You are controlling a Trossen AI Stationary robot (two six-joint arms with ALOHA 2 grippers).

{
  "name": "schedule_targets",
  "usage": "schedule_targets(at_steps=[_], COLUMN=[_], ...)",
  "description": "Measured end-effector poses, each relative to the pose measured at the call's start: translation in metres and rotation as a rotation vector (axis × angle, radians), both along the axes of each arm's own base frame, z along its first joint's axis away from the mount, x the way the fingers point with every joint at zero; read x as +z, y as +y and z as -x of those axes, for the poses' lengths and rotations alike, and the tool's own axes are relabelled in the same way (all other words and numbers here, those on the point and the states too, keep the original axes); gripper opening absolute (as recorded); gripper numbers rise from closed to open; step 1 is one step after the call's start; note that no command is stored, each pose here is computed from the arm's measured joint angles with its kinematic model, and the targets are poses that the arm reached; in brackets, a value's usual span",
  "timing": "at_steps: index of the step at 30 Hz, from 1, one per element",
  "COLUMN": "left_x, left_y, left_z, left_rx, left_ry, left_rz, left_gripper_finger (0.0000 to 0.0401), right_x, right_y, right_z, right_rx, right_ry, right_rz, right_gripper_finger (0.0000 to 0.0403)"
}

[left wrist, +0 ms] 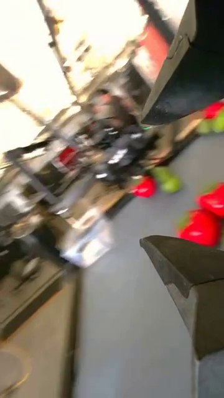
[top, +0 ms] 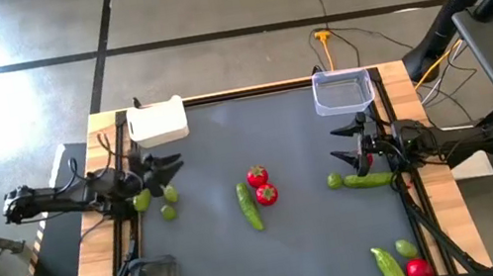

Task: Sort produce into baskets
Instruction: Put the top left cucumber into the white bin

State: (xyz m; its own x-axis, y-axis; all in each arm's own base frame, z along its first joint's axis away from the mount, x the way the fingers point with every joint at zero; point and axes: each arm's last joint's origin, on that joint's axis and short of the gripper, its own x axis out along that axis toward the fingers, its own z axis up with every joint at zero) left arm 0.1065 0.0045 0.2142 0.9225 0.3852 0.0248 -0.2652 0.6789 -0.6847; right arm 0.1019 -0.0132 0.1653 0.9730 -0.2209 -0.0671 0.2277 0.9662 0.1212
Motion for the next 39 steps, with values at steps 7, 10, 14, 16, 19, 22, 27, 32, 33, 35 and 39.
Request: schedule_targets(at_steps=[7,10,14,16,19,22,27,32,33,35,39], left_x=[0.008,0.022,0.043,0.052,0.058,0.058,0.042,0.014,0.008,-0.001,-0.017], left_y=[0.003,0.006,0.013,0.019,0.024,0.028,0.047,0.074,0.08,0.09,0.107], left_z=[-0.002,-0.004,-0.006,-0.005,-0.006,-0.018,-0.045,-0.056,-0.057,-0.056,-0.052], left_rx=[0.116,0.14,0.248,0.347,0.44,0.461,0.34,0.196,0.17,0.122,0.042], left_ry=[0.044,0.213,0.558,0.7,0.959,1.134,1.337,1.579,1.617,1.69,1.815], left_rz=[-0.113,-0.06,0.02,0.141,0.268,0.381,0.568,0.768,0.8,0.877,0.967], left_gripper_finger=[0.0288,0.0288,0.0288,0.0288,0.0288,0.0288,0.0288,0.0288,0.0288,0.0288,0.0288], right_x=[0.0,0.0,0.0,0.0,0.0,0.0,0.0,0.0,0.0,0.0,0.0], right_y=[0.0,0.0,0.0,0.0,0.0,0.0,0.0,0.0,0.0,0.0,0.0], right_z=[0.0,0.0,0.0,0.0,0.0,0.0,0.0,0.0,0.0,0.0,0.0], right_rx=[0.0,0.0,0.0,0.0,0.0,0.0,0.0,0.0,0.0,0.0,0.0], right_ry=[0.0,0.0,0.0,0.0,0.0,0.0,0.0,0.0,0.0,0.0,0.0], right_rz=[0.0,0.0,0.0,0.0,0.0,0.0,0.0,0.0,0.0,0.0,0.0], right_gripper_finger=[0.0325,0.0325,0.0325,0.0325,0.0325,0.0325,0.0325,0.0325,0.0325,0.0325,0.0325])
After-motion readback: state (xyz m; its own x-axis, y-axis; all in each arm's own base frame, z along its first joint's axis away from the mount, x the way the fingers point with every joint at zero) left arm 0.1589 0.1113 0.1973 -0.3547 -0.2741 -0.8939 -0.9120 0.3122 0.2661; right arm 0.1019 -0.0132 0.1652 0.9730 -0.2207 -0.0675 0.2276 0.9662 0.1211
